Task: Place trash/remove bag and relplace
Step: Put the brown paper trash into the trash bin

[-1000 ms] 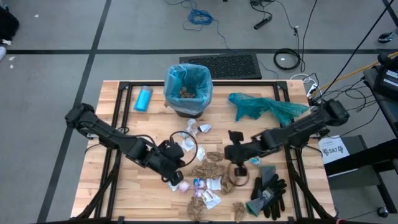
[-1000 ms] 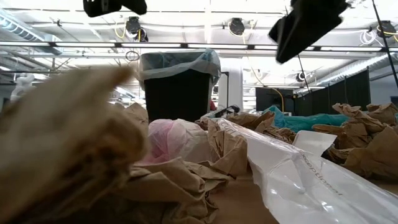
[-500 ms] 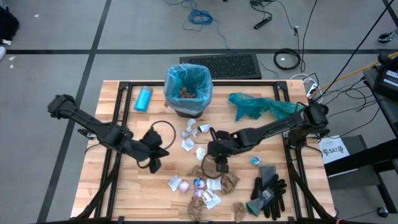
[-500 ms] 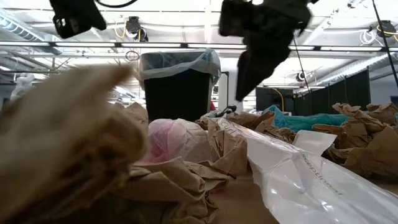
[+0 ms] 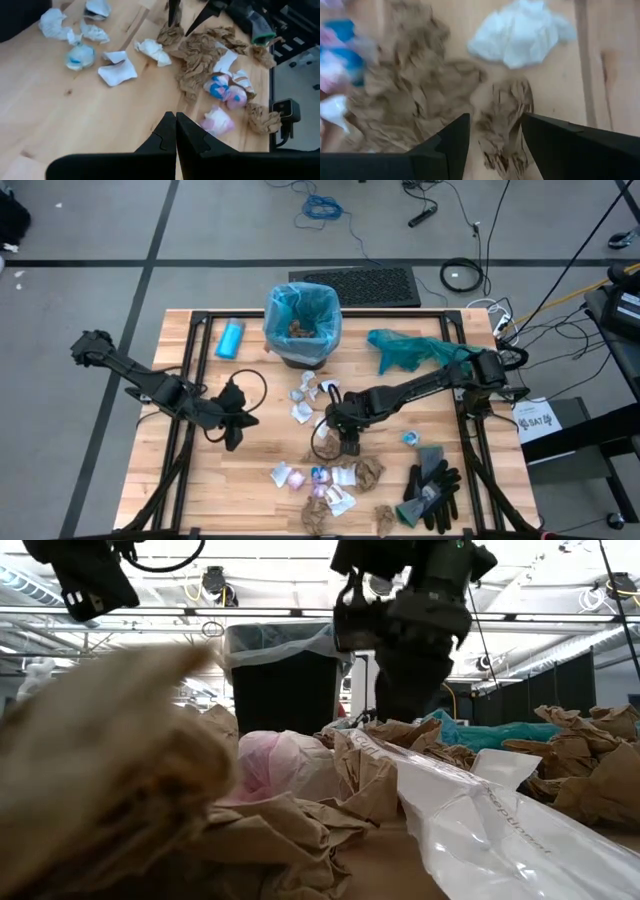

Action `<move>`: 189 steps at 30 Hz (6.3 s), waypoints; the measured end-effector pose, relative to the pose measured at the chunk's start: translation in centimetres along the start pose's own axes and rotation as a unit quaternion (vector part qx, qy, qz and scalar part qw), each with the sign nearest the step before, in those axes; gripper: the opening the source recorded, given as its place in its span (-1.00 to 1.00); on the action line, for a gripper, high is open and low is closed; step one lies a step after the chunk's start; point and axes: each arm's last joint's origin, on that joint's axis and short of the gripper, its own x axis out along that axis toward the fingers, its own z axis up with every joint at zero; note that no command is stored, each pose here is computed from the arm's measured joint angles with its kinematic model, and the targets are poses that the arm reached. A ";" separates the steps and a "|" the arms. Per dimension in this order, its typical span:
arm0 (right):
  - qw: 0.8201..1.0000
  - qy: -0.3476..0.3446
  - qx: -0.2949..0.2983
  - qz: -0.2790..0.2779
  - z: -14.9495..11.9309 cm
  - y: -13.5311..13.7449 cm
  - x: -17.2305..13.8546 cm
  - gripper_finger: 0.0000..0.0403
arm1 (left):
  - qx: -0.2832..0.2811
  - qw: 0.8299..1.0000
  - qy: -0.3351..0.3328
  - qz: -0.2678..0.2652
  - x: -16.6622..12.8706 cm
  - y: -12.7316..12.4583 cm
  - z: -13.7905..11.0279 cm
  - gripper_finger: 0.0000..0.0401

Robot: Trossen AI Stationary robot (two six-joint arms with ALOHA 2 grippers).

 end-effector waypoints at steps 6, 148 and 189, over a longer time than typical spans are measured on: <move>0.999 0.044 -0.004 -0.013 -0.7 0.0 2.4 -0.16 | 0.006 1.000 -0.006 -0.009 -0.5 0.1 0.1 -0.99; 0.960 0.071 0.265 -0.050 -9.0 10.2 -1.6 0.37 | 0.198 0.979 -0.035 -0.034 1.1 -0.2 1.8 -0.89; 0.969 -0.198 0.137 -0.048 1.5 -5.7 -21.2 -1.00 | 0.157 0.986 -0.036 -0.044 1.1 -0.3 1.9 -0.89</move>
